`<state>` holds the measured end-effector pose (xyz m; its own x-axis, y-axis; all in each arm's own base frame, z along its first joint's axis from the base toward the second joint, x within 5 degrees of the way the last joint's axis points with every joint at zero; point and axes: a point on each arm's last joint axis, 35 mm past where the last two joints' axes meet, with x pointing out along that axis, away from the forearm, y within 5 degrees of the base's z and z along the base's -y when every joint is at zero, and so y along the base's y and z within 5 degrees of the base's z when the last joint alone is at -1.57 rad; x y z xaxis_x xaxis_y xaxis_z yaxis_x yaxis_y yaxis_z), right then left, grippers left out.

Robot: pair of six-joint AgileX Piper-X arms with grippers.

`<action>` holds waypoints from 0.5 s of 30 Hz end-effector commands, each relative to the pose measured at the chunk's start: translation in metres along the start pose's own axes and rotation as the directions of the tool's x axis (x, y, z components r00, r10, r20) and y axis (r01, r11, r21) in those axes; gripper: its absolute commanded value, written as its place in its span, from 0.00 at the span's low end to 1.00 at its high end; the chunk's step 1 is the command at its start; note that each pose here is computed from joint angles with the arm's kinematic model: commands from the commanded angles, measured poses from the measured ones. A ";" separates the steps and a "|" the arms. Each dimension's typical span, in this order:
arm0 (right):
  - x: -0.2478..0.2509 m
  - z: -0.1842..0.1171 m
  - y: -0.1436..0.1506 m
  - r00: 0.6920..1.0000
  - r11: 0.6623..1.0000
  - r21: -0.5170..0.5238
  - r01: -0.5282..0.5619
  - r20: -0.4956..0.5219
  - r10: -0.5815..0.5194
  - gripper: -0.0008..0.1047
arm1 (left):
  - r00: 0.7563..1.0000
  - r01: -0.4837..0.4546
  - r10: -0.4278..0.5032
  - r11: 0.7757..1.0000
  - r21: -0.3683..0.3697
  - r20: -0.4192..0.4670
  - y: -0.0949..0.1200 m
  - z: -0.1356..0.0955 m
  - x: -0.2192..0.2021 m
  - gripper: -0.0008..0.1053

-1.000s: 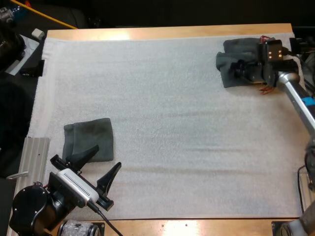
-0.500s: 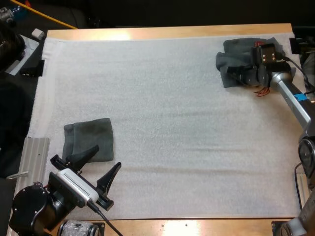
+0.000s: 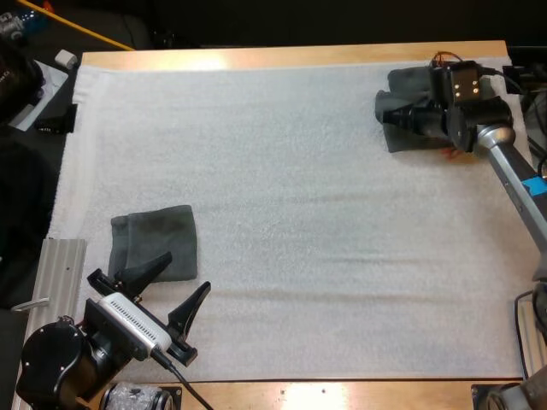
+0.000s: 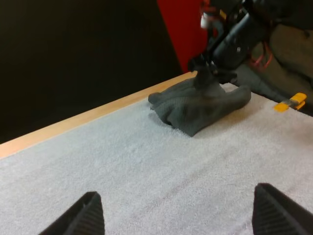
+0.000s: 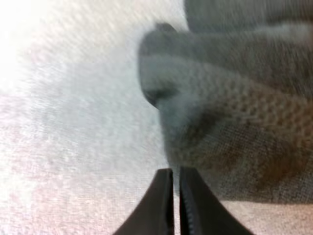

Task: Pick towel from pile, fold and stack

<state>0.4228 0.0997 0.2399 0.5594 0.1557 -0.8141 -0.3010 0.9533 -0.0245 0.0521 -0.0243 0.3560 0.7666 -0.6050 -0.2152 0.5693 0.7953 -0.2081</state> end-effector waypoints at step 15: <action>-0.014 0.002 0.001 1.000 0.999 -0.034 0.020 -0.018 -0.020 0.36 | 1.000 0.010 -0.010 1.000 -0.011 0.001 0.000 0.002 0.001 0.59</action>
<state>0.4130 0.0970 0.2562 0.5572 0.1366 -0.8190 -0.3067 0.9505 -0.0501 0.0521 -0.0243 0.3560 0.7666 -0.6050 -0.2152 0.5693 0.7953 -0.2081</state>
